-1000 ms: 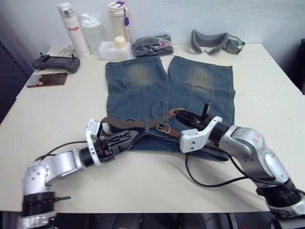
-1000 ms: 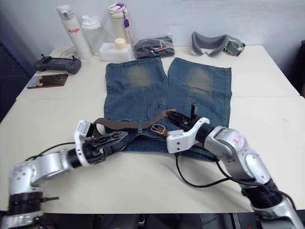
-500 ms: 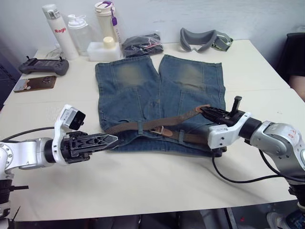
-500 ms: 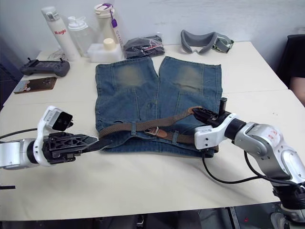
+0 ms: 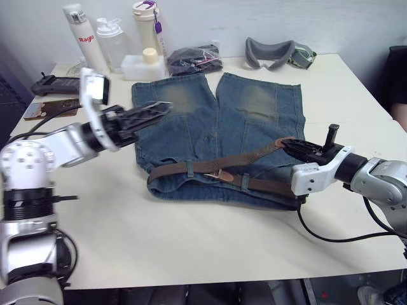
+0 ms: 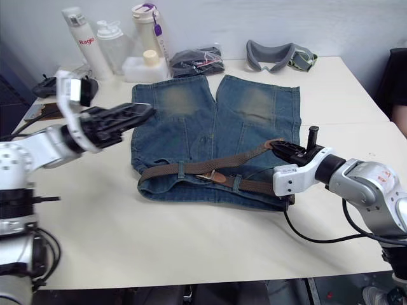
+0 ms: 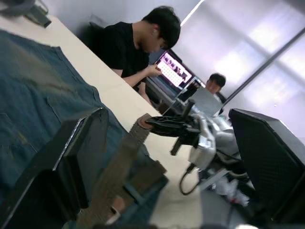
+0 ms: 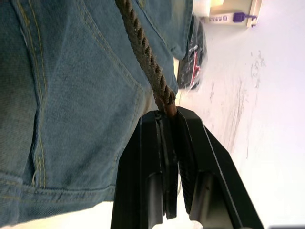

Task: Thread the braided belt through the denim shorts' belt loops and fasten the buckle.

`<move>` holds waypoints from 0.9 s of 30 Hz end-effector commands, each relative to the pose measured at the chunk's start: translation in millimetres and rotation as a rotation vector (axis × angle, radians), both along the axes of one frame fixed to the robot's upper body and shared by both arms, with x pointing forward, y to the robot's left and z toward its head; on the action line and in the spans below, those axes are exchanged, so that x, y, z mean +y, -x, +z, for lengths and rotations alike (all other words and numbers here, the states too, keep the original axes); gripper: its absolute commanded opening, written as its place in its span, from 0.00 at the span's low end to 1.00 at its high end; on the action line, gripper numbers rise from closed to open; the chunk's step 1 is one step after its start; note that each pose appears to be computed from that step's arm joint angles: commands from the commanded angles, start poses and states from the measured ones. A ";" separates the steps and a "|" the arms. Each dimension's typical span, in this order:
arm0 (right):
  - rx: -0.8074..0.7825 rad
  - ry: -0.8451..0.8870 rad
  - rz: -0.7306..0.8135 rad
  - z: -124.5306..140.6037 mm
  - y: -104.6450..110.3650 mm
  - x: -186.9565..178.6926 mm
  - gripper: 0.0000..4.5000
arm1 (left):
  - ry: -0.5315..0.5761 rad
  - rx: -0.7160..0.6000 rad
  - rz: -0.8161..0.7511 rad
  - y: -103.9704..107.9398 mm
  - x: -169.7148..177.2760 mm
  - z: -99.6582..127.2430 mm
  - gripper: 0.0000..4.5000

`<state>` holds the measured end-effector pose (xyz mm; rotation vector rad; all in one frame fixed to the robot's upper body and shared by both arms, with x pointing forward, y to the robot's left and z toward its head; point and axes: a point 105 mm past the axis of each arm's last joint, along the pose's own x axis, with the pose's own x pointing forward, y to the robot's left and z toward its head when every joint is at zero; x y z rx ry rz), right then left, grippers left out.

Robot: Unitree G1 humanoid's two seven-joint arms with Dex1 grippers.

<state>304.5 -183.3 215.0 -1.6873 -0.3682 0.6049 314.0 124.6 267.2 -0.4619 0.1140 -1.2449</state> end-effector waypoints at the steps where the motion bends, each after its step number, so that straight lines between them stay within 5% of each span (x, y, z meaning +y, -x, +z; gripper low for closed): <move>1: -0.034 -0.028 0.004 12.5 4.8 3.6 0.00 | -0.138 -0.067 -0.003 3.5 -6.1 -16.2 0.98; 19: -0.030 -0.068 -0.010 14.8 5.3 8.3 0.00 | -0.699 0.045 0.102 0.4 41.8 -165.0 0.98; 24: -0.031 -0.076 -0.003 16.1 4.0 11.5 0.00 | -0.773 -0.016 0.137 -5.1 52.2 -173.6 0.98; 27: -0.021 -0.089 0.019 16.9 4.7 16.7 0.00 | -0.530 0.006 0.150 -11.2 49.7 -131.0 0.98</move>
